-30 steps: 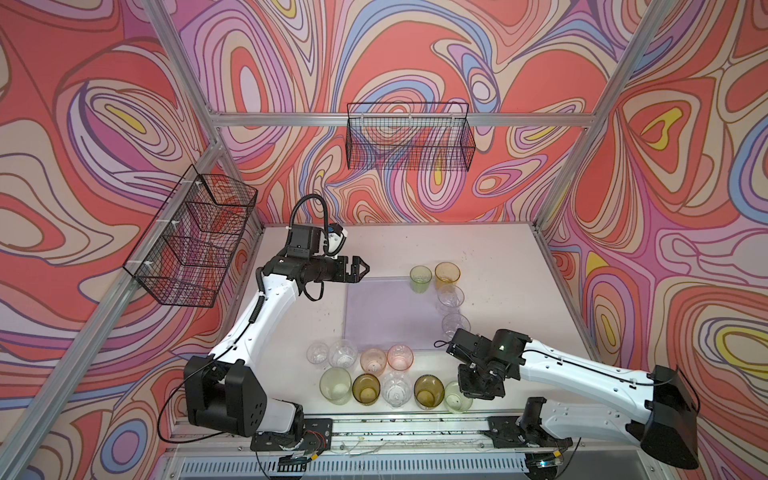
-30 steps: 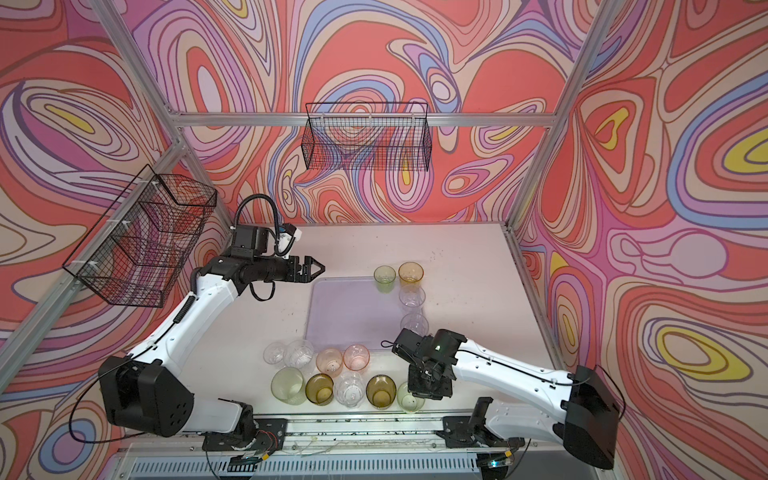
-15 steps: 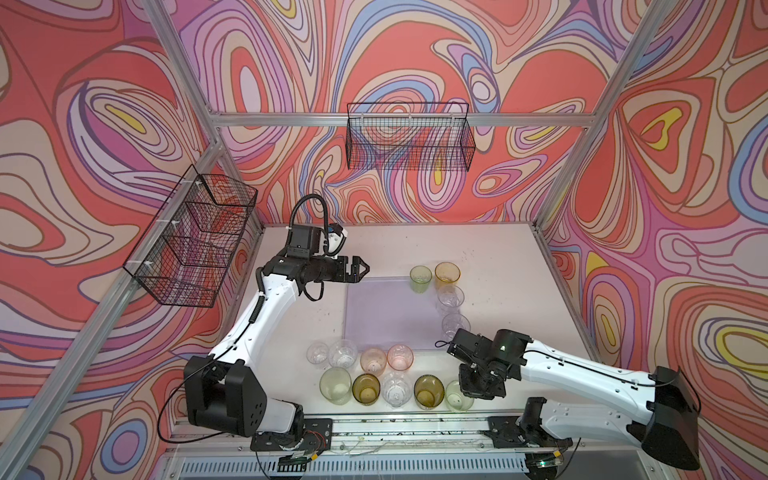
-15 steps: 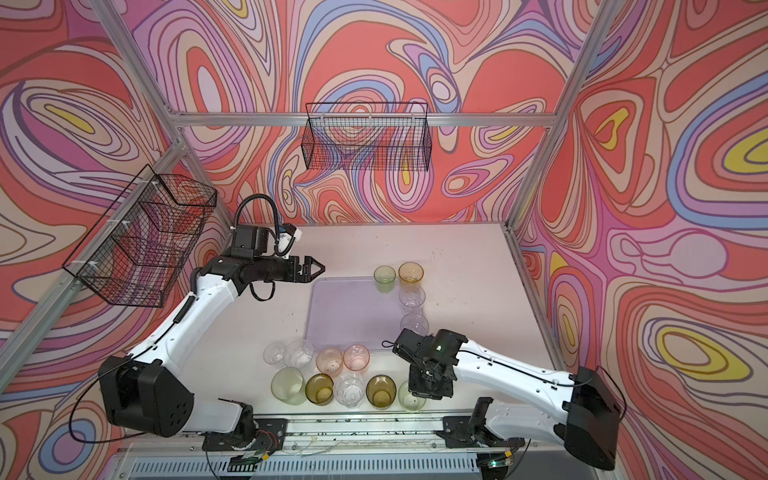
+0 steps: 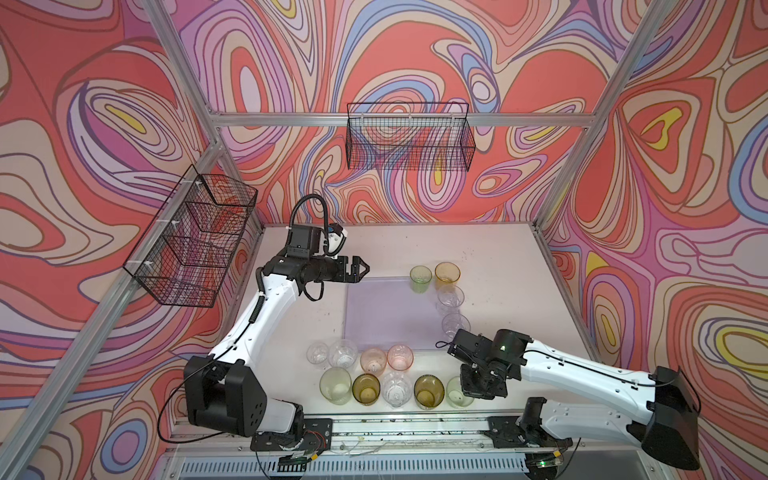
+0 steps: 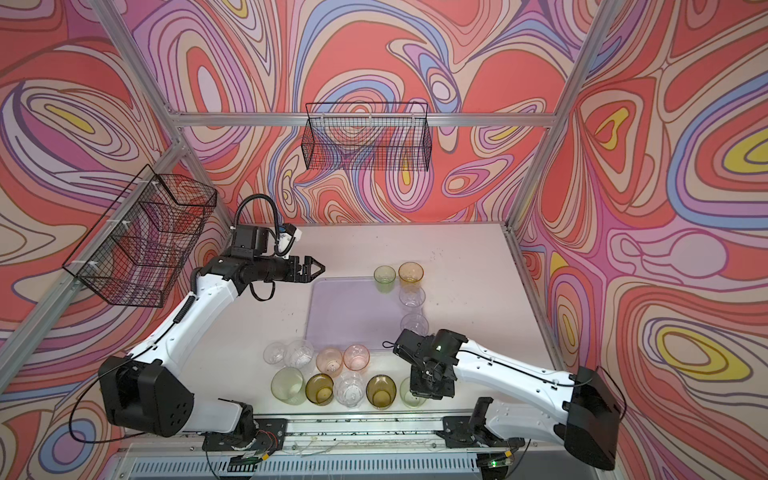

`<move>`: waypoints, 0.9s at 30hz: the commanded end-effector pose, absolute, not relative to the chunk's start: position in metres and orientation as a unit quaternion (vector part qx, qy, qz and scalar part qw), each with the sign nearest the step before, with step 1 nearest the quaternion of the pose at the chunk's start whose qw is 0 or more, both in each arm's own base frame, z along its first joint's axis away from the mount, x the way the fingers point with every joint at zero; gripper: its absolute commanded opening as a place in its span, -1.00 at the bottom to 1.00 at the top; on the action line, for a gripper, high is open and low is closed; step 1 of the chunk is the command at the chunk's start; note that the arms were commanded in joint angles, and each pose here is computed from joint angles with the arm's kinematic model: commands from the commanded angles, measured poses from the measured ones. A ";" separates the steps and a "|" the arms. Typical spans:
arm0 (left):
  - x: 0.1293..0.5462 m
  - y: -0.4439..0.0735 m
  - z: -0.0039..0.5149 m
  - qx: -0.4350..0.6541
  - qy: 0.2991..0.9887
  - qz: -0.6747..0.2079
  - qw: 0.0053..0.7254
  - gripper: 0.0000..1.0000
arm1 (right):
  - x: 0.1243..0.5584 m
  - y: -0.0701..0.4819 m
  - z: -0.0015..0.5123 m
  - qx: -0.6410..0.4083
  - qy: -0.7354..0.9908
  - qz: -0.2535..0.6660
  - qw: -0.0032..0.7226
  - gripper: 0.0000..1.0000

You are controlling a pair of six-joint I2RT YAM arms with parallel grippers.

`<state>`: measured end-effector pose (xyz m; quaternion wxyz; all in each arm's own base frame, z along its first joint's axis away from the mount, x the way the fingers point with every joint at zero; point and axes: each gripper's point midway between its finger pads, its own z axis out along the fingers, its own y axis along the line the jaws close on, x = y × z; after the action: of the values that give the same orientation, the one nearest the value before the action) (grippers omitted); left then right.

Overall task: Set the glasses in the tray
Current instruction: 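Close the right gripper on the pale-green textured glass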

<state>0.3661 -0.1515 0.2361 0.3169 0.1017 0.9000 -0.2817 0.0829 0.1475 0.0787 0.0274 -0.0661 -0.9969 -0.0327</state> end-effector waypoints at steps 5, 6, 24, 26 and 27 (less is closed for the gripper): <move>0.367 -0.154 0.234 0.104 0.899 -0.285 0.315 1.00 | 0.088 0.142 0.089 -0.063 -0.998 -0.023 0.004 -0.96; 0.367 -0.154 0.234 0.104 0.899 -0.285 0.315 0.99 | 0.089 0.142 0.090 -0.063 -0.998 -0.022 0.002 -0.98; 0.366 -0.155 0.235 0.104 0.898 -0.289 0.315 1.00 | 0.100 0.137 0.118 -0.066 -0.997 -0.010 -0.032 -1.00; 0.366 -0.155 0.235 0.104 0.898 -0.289 0.315 0.99 | 0.102 0.137 0.121 -0.064 -0.997 -0.006 -0.035 -1.00; 0.367 -0.154 0.235 0.103 0.898 -0.289 0.315 0.99 | 0.103 0.136 0.122 -0.064 -0.997 -0.003 -0.037 -1.00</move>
<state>0.3661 -0.1516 0.2362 0.3169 0.1017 0.8998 -0.2821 0.0994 0.1407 0.1147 -0.0233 -0.0676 -0.9973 -0.0172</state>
